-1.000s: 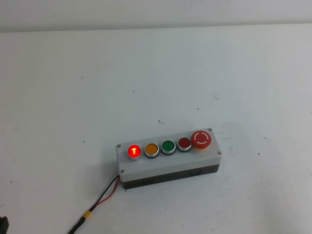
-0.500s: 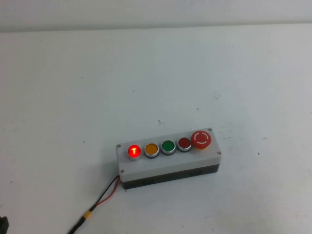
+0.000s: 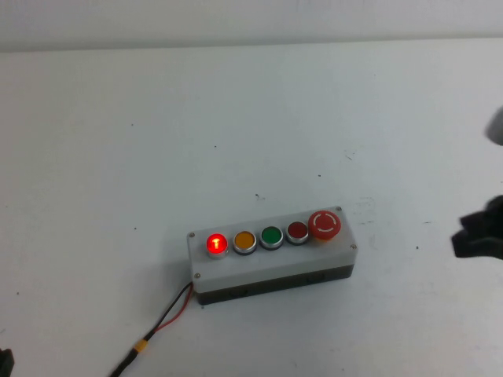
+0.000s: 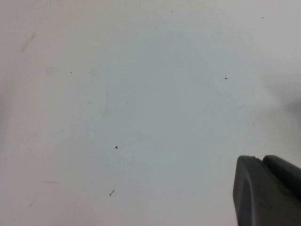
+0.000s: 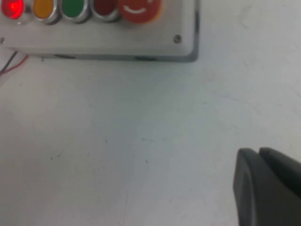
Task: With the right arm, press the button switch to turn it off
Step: Press the button to turn off
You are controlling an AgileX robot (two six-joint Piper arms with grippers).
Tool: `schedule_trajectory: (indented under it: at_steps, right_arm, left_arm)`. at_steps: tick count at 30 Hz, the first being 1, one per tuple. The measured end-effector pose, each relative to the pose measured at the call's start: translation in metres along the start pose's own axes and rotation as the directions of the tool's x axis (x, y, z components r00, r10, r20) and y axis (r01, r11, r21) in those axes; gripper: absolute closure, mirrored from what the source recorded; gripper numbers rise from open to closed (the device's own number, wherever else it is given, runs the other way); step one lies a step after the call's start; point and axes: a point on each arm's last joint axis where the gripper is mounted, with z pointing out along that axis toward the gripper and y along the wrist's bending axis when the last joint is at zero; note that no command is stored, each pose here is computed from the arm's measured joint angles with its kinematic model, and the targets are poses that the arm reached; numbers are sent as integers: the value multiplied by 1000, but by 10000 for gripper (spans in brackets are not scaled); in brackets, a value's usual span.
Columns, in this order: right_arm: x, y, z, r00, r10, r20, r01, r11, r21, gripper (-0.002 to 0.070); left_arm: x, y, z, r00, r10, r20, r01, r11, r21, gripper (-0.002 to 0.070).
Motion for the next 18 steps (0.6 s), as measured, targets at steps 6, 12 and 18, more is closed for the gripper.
schedule_trajectory:
  at_steps: [6, 12, 18]
  right_arm:
    - [-50, 61, 51, 965, -229, -130, 232, 973, 14, 692]
    - [-87, 123, 93, 901, -386, -197, 388, 921, -30, 692]
    - [-107, 166, 139, 845, -469, -255, 467, 881, -74, 692]
  left_arm:
    - [0, 0, 0, 1000, 0, 0, 0, 1000, 0, 677]
    - [0, 0, 0, 1000, 0, 0, 0, 1000, 0, 677]
    - [0, 0, 0, 1000, 0, 0, 0, 1000, 0, 677]
